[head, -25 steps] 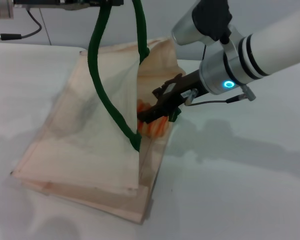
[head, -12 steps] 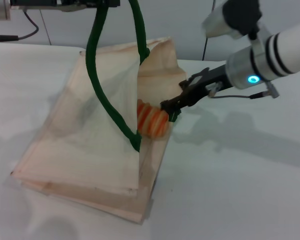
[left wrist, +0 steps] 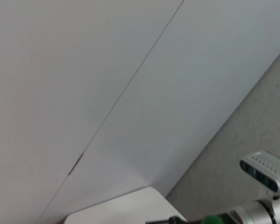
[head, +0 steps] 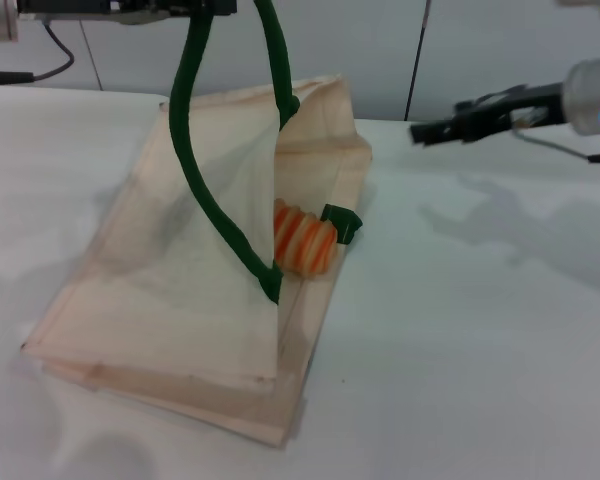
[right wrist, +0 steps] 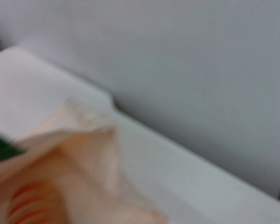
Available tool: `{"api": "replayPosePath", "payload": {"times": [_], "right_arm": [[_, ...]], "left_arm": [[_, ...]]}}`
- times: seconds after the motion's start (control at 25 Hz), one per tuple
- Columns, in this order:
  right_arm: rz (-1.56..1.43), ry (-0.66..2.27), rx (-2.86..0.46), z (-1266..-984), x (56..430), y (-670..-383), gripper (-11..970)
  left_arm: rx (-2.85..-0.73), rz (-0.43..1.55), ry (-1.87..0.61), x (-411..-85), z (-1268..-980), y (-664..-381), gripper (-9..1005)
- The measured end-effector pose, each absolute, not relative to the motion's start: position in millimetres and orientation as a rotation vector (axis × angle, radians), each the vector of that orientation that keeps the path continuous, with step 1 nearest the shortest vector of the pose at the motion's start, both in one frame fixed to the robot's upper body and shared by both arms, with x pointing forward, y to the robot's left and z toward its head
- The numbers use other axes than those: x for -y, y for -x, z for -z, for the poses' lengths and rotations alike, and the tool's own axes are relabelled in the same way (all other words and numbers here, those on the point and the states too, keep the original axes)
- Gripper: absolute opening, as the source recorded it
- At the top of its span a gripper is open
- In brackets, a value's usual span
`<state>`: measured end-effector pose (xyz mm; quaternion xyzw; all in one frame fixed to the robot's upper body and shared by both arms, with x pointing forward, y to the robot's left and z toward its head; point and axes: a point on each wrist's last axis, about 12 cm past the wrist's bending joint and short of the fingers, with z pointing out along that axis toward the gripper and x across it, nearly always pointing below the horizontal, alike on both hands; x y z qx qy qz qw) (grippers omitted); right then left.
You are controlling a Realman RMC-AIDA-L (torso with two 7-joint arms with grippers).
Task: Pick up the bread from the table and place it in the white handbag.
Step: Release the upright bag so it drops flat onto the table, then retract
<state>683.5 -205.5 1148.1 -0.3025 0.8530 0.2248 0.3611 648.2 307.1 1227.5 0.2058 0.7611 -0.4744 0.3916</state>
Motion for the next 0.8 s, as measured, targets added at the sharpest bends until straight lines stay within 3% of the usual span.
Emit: {"api": "replayPosePath", "payload": {"times": [0.28,0.8], "right_arm": [[-0.561,0.586,-2.156,-1145,235,-684,892],[-0.567,0.541,-2.133,-1139,239,-682,892]], "left_arm": [[-1.942,1.193,-0.514,-308,-1226,-649,223],[-1.941,1.195,-0.494,-304,-1225,-651,229]]}}
